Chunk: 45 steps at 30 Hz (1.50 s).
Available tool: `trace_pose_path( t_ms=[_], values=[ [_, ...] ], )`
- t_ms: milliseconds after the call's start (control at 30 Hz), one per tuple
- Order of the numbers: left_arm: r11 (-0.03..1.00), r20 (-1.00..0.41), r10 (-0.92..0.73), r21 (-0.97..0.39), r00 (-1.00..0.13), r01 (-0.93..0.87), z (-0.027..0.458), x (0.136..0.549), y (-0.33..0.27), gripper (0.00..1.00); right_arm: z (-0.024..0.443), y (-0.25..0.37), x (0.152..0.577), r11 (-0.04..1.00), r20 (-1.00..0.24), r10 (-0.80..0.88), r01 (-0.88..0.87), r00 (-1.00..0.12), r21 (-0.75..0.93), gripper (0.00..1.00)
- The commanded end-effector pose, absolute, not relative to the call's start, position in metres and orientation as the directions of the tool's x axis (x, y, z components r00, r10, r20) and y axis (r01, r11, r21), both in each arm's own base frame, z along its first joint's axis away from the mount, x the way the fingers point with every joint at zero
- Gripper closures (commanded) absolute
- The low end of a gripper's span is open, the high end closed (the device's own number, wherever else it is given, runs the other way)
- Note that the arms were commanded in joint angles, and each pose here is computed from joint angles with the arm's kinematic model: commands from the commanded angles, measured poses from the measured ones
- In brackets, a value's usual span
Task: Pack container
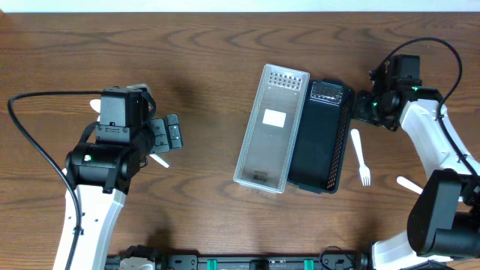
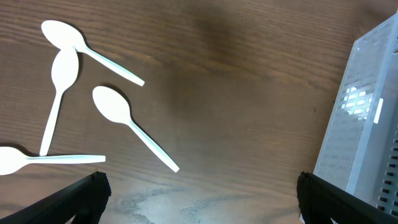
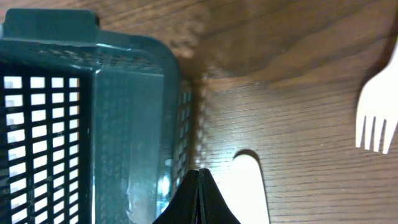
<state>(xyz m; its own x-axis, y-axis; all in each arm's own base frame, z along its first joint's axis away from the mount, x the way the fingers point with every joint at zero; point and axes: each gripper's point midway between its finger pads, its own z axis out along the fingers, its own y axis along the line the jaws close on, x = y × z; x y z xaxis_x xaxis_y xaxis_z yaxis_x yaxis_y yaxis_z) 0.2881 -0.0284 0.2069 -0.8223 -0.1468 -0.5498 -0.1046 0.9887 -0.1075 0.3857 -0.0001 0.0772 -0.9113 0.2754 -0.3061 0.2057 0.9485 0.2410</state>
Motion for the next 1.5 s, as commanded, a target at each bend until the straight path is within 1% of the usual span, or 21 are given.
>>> trace_pose_path(
  t_ms=[0,133,333,600,833,1167,1200,1233,1300,1333,1367,1400,1433,1467],
  values=[
    [0.990,-0.571,-0.139,-0.095,-0.809,-0.102,0.217,0.292,-0.025,0.02,0.081,0.016,0.389,0.958,-0.319,0.221,0.144,-0.922,0.247,0.99],
    [0.990,-0.571,-0.139,-0.095,-0.809,-0.102,0.217,0.292,-0.025,0.02,0.082,0.030,0.389,0.966,-0.326,0.173,0.094,-0.929,0.243,0.99],
    [0.990,-0.571,-0.139,-0.095,-0.809,-0.102,0.217,0.292,-0.025,0.02,0.082,0.039,0.390,0.968,-0.334,0.146,0.065,-0.931,0.242,0.99],
    [0.990,-0.571,-0.139,-0.095,-0.809,-0.103,0.217,0.292,-0.025,0.02,0.084,0.048,0.389,0.959,-0.329,0.139,0.043,-0.934,0.282,0.99],
    [0.990,-0.571,-0.139,-0.095,-0.809,-0.102,0.217,0.292,-0.025,0.02,0.089,0.067,0.391,0.941,-0.350,0.078,-0.047,-0.933,0.336,0.99],
    [0.990,-0.572,-0.139,-0.096,-0.808,-0.102,0.217,0.292,-0.025,0.02,0.089,0.071,0.393,0.946,-0.361,0.070,-0.053,-0.930,0.319,0.99],
    [0.990,-0.572,-0.139,-0.096,-0.808,-0.102,0.217,0.292,-0.025,0.02,0.088,0.066,0.394,0.953,-0.359,0.088,-0.026,-0.929,0.301,0.96],
    [0.990,-0.572,-0.139,-0.096,-0.808,-0.103,0.217,0.292,-0.025,0.02,0.087,0.058,0.396,0.963,-0.360,0.121,0.022,-0.925,0.269,0.79],
    [0.990,-0.572,-0.139,-0.096,-0.808,-0.103,0.217,0.292,-0.025,0.02,0.090,0.040,0.403,0.974,-0.383,0.171,0.098,-0.908,0.203,0.63],
    [0.990,-0.572,-0.139,-0.096,-0.808,-0.103,0.217,0.292,-0.025,0.02,0.097,0.032,0.409,0.977,-0.403,0.179,0.116,-0.897,0.177,0.48],
    [0.990,-0.572,-0.139,-0.096,-0.808,-0.103,0.217,0.292,-0.025,0.02,0.108,0.023,0.415,0.980,-0.427,0.186,0.135,-0.885,0.146,0.30],
    [0.990,-0.572,-0.139,-0.096,-0.808,-0.103,0.217,0.292,-0.025,0.02,0.118,0.017,0.421,0.981,-0.447,0.191,0.150,-0.874,0.125,0.17],
    [0.990,-0.572,-0.139,-0.096,-0.808,-0.103,0.217,0.292,-0.025,0.02,0.130,0.010,0.426,0.981,-0.468,0.195,0.165,-0.862,0.106,0.01],
    [0.990,-0.573,-0.139,-0.096,-0.808,-0.103,0.217,0.292,-0.025,0.02,0.145,0.003,0.433,0.979,-0.494,0.201,0.183,-0.846,0.086,0.01]
  ],
)
